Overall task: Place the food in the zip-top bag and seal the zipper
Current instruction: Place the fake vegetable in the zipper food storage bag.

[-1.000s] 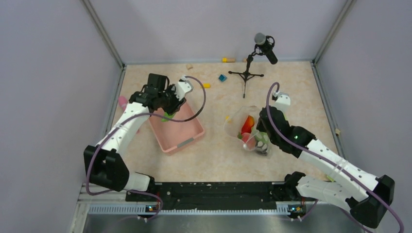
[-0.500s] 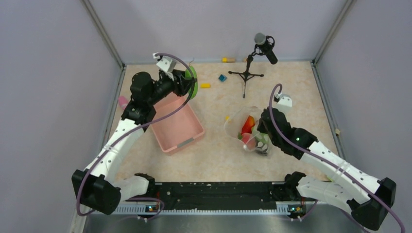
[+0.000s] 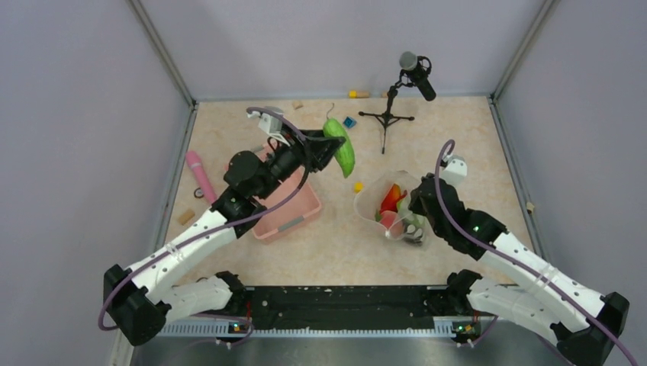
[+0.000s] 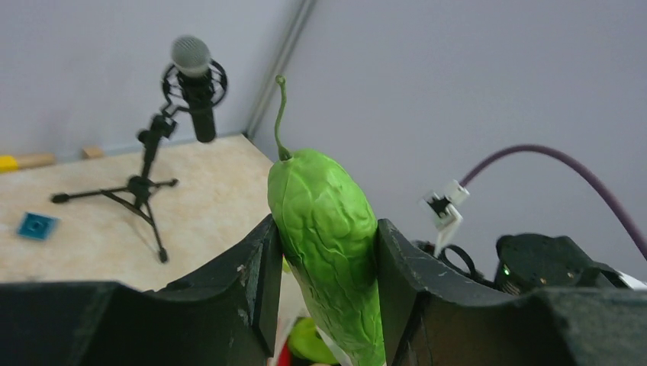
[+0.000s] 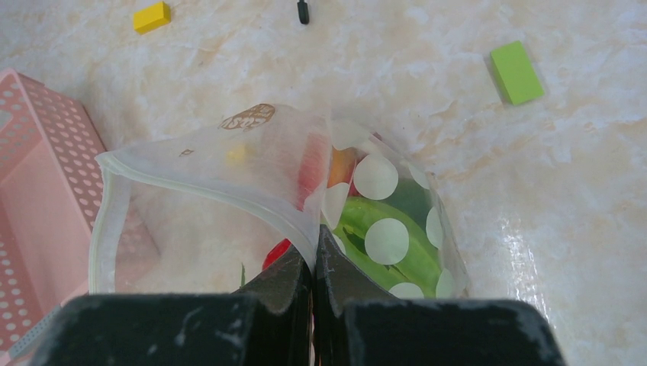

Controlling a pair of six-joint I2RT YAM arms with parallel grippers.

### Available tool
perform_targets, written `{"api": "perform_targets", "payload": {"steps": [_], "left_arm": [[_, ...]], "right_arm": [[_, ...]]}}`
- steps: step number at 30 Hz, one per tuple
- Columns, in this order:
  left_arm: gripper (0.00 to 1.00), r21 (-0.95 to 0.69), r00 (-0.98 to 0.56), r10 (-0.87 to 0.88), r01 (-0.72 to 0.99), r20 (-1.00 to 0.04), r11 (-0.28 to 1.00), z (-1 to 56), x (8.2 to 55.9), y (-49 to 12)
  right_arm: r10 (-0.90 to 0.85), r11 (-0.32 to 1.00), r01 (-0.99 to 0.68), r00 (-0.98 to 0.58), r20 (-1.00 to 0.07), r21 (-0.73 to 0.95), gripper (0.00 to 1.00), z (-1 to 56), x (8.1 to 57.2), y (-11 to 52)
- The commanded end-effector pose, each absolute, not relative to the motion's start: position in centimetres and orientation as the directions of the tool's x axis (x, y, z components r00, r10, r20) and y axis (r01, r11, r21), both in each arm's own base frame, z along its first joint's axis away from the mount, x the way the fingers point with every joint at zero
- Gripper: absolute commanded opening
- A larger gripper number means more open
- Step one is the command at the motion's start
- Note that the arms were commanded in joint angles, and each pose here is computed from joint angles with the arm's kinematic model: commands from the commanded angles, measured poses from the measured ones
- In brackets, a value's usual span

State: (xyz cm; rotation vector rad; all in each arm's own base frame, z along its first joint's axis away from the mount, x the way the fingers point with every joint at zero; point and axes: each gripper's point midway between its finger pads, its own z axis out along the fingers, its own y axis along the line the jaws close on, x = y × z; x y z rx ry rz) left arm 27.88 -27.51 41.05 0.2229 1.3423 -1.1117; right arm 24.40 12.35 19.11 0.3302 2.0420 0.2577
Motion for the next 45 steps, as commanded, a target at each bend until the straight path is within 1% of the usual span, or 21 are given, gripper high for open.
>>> {"api": "perform_targets", "payload": {"steps": [1, 4, 8, 13, 16, 21, 24, 29, 32, 34, 36, 39, 42, 45], "left_arm": [[0.00, -0.540, -0.214, -0.598, 0.716, -0.772, 0.442, 40.6, 25.8, -29.5], [0.00, -0.564, -0.224, -0.609, 0.691, -0.761, 0.452, 38.3, 24.9, -31.2], [0.00, -0.558, -0.212, -0.580, 0.647, -0.787, 0.520, 36.3, 24.6, -33.9], [0.00, -0.559, -0.244, -0.545, 0.629, -0.802, 0.541, 33.6, 24.5, -37.4], [0.00, -0.541, -0.215, -0.523, 0.569, -0.824, 0.619, 31.4, 25.2, -38.1], [0.00, -0.506, -0.161, -0.511, 0.554, -0.845, 0.662, 29.7, 24.5, -39.6], [0.00, -0.492, -0.168, -0.490, 0.557, -0.856, 0.669, 28.6, 24.1, -40.6], [0.01, -0.491, -0.222, -0.458, 0.598, -0.861, 0.634, 26.8, 22.4, -42.3], [0.10, -0.471, -0.230, -0.429, 0.620, -0.874, 0.628, 26.3, 21.4, -43.1], [0.18, -0.465, -0.233, -0.418, 0.623, -0.878, 0.629, 26.0, 21.0, -43.2], [0.36, -0.461, -0.233, -0.412, 0.624, -0.881, 0.631, 26.0, 20.8, -43.2], [0.58, -0.452, -0.238, -0.397, 0.634, -0.886, 0.628, 26.2, 20.3, -43.0], [0.79, -0.433, -0.247, -0.365, 0.655, -0.897, 0.620, 26.6, 19.7, -43.0], [0.87, -0.417, -0.257, -0.335, 0.671, -0.907, 0.614, 27.1, 19.1, -42.9]], "right_arm": [[0.409, 0.911, 0.123, -0.408, -0.816, 0.394, 0.00, 20.2, 24.2, 12.1], [0.428, 0.899, 0.095, -0.407, -0.807, 0.428, 0.00, 20.5, 23.9, 12.4], [0.443, 0.885, 0.062, -0.411, -0.797, 0.461, 0.00, 20.8, 23.5, 12.9], [0.448, 0.878, 0.042, -0.418, -0.790, 0.476, 0.00, 21.0, 23.5, 13.4], [0.459, 0.871, 0.039, -0.417, -0.784, 0.490, 0.00, 21.2, 23.4, 13.5], [0.479, 0.860, 0.039, -0.406, -0.778, 0.509, 0.00, 21.5, 23.5, 13.5], [0.483, 0.857, 0.037, -0.405, -0.776, 0.515, 0.00, 21.6, 23.4, 13.6], [0.501, 0.850, 0.051, -0.391, -0.772, 0.525, 0.00, 21.8, 23.5, 13.3], [0.507, 0.846, 0.054, -0.385, -0.771, 0.530, 0.00, 21.9, 23.5, 13.2], [0.509, 0.845, 0.054, -0.385, -0.770, 0.531, 0.00, 21.9, 23.5, 13.2], [0.512, 0.844, 0.054, -0.382, -0.770, 0.534, 0.00, 22.0, 23.5, 13.2], [0.516, 0.842, 0.059, -0.377, -0.769, 0.536, 0.00, 22.1, 23.5, 13.1], [0.516, 0.843, 0.062, -0.375, -0.770, 0.535, 0.01, 22.1, 23.6, 13.1], [0.521, 0.840, 0.065, -0.371, -0.768, 0.538, 0.01, 22.2, 23.6, 13.0]]}}
